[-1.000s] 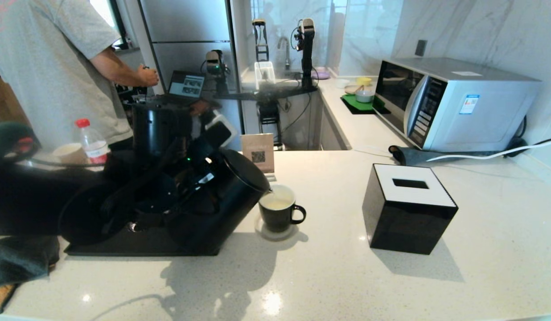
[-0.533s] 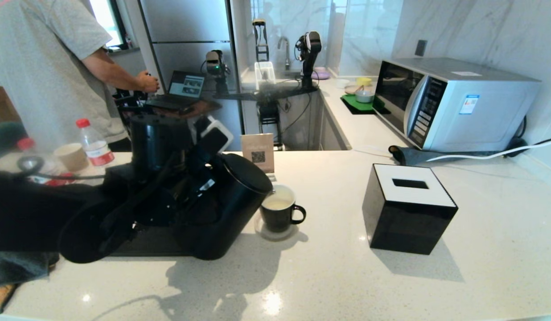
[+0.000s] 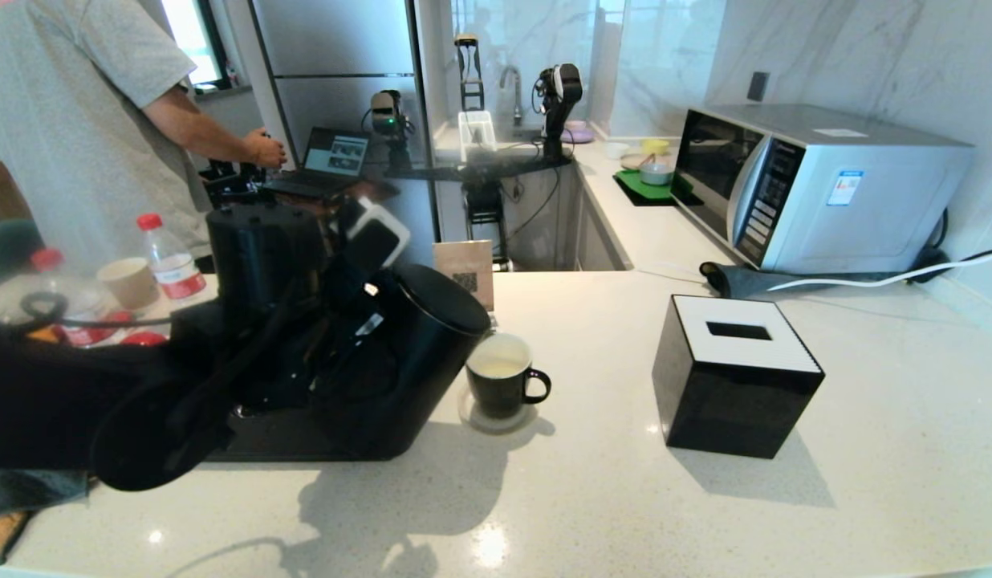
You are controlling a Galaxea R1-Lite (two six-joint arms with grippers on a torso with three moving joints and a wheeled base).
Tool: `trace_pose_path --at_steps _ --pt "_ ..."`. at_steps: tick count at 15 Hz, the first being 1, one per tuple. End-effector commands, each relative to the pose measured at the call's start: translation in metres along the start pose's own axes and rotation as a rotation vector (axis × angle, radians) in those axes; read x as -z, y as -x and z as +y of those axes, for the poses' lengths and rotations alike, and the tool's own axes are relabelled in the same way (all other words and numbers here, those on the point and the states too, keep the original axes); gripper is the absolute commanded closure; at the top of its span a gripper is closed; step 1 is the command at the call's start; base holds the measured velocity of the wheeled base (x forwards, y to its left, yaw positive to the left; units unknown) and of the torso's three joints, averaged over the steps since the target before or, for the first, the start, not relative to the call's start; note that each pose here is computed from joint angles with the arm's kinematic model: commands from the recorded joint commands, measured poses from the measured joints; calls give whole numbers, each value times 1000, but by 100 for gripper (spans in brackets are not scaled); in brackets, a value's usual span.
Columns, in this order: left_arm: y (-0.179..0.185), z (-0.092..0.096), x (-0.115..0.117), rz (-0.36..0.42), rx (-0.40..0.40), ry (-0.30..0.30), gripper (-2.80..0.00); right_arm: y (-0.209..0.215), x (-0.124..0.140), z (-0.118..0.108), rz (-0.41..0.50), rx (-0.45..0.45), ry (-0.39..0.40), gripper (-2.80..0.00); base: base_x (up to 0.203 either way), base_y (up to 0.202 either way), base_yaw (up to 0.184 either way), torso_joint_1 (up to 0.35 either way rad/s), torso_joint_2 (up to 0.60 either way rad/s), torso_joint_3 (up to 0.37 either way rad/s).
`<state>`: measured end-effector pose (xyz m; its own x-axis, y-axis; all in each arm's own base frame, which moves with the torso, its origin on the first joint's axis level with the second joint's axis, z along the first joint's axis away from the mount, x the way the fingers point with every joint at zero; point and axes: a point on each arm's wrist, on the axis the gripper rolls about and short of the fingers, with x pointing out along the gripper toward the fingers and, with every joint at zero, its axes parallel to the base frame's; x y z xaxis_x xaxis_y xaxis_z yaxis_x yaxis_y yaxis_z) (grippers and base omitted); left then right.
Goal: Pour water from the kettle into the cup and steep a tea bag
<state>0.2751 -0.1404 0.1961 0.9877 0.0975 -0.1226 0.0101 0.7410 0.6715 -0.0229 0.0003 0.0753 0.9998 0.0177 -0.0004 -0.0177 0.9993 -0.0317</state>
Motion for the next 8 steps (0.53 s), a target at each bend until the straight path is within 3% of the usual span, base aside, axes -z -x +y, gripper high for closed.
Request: trace_pose_path --at_steps 1,8 --pt "7 4 2 -10 -10 30 0 0 0 0 1 -1 0 0 0 0 0 0 0 0" --pt "17 11 6 -10 -22 158 0 0 0 0 1 -1 0 0 0 0 0 0 0 0"
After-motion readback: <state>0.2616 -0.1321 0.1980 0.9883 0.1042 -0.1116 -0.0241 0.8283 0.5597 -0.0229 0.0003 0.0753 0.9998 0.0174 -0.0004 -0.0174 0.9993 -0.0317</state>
